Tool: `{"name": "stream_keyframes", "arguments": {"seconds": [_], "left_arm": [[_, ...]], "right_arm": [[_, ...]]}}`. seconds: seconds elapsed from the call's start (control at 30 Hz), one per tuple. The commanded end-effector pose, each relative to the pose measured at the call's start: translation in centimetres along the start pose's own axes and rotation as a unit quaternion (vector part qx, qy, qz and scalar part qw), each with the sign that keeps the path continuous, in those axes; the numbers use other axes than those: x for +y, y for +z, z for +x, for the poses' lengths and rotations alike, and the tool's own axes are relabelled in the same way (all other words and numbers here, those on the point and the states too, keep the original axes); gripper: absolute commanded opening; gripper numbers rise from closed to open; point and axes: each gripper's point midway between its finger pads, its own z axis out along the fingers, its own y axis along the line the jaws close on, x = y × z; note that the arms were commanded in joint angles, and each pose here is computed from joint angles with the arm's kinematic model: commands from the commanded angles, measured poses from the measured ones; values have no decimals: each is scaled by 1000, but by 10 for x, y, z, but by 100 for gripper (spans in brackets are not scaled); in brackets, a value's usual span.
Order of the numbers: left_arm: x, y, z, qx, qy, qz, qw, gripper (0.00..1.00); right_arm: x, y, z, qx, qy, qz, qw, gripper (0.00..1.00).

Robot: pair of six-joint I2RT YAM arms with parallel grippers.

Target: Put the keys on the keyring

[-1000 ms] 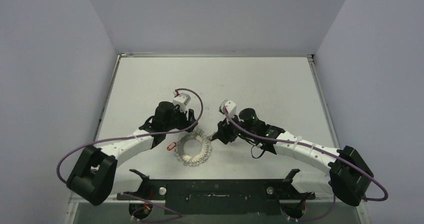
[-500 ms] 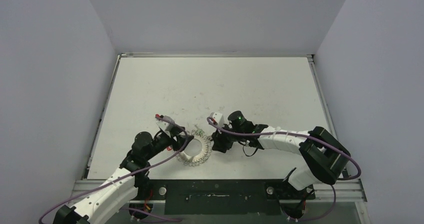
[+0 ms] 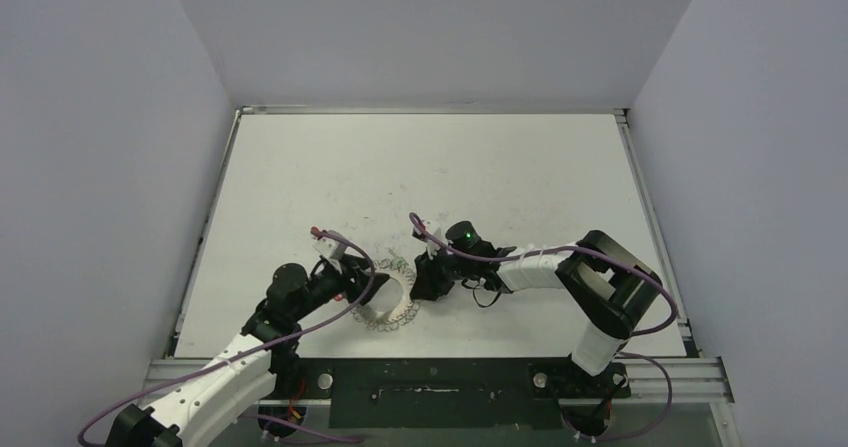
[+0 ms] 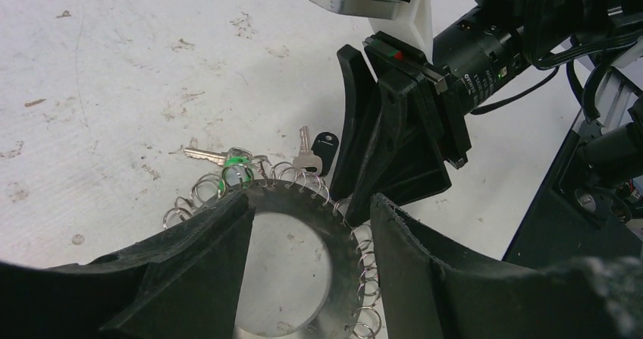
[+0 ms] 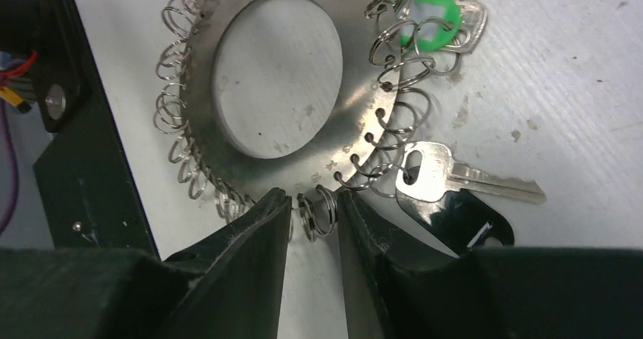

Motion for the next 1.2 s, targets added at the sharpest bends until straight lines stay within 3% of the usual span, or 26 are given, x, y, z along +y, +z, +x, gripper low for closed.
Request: {"name": "stream_keyframes", "arguments": {"seconds": [0.0, 0.13, 0.33, 0.53, 0.87, 1.17], "left_arm": [[-6, 3, -14, -20, 3, 9, 1000, 56], [-3, 3, -12, -19, -3, 1, 1000, 56], [-2, 3, -8, -13, -2, 0, 1000, 56], [-2, 6, -1, 7, -3, 2, 1000, 54], [-7, 20, 15, 67, -32, 4, 997, 53], [-14, 36, 35, 131, -72, -4, 989, 52]], "right_arm": [[28, 1, -51, -79, 11, -67, 995, 29], [41, -10, -63, -95, 2, -84, 992, 27], [38, -34, -62, -86, -43, -39, 995, 29], [17, -49, -47, -33, -56, 34, 997, 31], [7, -42, -27, -14, 61, 64, 996, 34], [18, -4, -1, 31, 142, 35, 989, 34]]}}
